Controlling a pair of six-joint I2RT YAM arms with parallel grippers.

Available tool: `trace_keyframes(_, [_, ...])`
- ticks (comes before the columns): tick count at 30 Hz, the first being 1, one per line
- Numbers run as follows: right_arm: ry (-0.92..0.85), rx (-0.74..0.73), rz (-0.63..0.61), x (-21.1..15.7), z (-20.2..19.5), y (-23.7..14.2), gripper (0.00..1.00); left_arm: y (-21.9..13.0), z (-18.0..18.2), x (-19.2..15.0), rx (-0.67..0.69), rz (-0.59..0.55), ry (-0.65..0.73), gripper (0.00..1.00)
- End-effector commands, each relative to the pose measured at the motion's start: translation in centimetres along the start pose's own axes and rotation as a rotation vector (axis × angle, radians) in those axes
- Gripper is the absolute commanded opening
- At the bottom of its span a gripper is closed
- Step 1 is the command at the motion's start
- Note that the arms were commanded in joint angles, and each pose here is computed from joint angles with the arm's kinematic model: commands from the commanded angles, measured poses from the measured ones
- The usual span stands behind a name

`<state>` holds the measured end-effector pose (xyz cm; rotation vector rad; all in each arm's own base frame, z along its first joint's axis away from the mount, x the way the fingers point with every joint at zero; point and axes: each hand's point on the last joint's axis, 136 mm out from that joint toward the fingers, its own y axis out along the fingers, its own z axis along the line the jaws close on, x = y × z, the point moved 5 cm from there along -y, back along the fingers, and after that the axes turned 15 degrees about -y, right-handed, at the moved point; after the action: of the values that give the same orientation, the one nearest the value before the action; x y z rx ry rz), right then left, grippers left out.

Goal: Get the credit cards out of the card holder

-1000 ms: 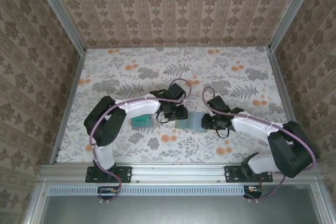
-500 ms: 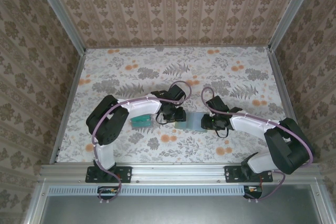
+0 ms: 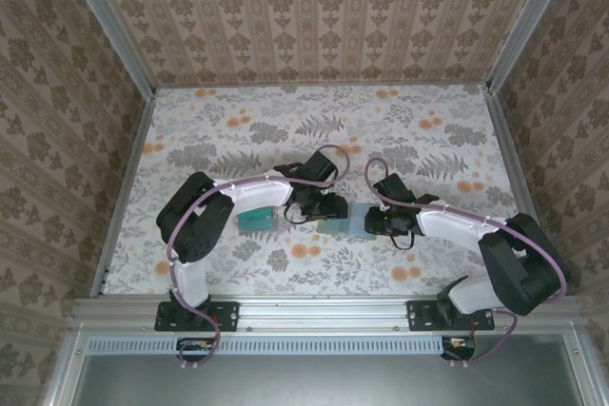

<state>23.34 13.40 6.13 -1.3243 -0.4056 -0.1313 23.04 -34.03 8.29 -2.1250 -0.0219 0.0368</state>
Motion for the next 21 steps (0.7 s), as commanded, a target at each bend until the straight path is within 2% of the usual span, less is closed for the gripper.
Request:
trace_keyframes(1, [0.018, 0.010, 0.025, -0.4, -0.1, 0.9, 0.32, -0.3, -1.3, 0.1, -0.077, 0.012, 0.038, 0.56])
trace_keyframes(7, [0.017, 0.008, 0.024, -0.3, -0.1, 0.8, 0.32, -0.5, -2.3, 0.2, -0.115, 0.021, 0.061, 0.64])
trace_keyframes(15, [0.062, -0.030, -0.007, -0.1, -0.9, 0.0, 0.33, -0.5, -4.6, -0.1, -0.211, 0.060, 0.126, 0.65])
trace_keyframes(21, [0.116, -0.069, -0.110, 1.0, -2.4, -2.9, 0.35, 0.0, -6.2, -0.7, -0.241, 0.105, 0.176, 0.65])
